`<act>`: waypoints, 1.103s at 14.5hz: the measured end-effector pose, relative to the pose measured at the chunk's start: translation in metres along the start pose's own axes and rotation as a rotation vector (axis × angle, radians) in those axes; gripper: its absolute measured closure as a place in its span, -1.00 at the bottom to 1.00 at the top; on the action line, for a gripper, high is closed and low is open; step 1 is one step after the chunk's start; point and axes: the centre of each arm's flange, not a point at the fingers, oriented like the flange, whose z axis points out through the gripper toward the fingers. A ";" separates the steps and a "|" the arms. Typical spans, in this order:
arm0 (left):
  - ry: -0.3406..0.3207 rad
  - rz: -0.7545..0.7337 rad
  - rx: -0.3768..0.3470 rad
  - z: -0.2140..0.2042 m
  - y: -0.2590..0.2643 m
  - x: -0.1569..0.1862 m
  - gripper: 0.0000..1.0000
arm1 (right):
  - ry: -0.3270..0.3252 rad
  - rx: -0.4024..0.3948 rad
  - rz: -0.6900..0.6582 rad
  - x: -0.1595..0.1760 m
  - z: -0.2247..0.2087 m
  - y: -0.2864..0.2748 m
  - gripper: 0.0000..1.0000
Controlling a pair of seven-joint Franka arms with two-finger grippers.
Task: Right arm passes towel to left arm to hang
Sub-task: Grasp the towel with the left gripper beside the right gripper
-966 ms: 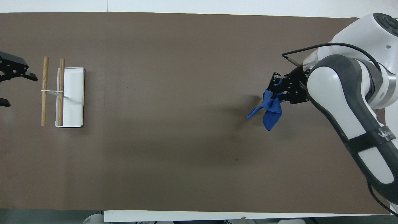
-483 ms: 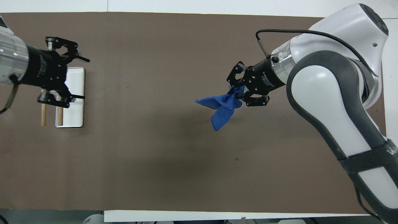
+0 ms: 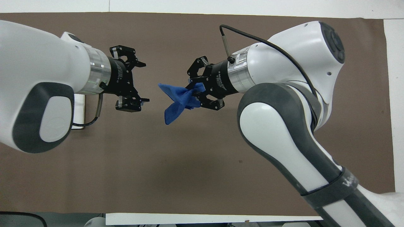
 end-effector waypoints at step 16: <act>-0.002 0.094 0.031 0.049 -0.002 -0.001 0.78 | -0.011 0.004 0.017 -0.010 0.006 0.000 0.66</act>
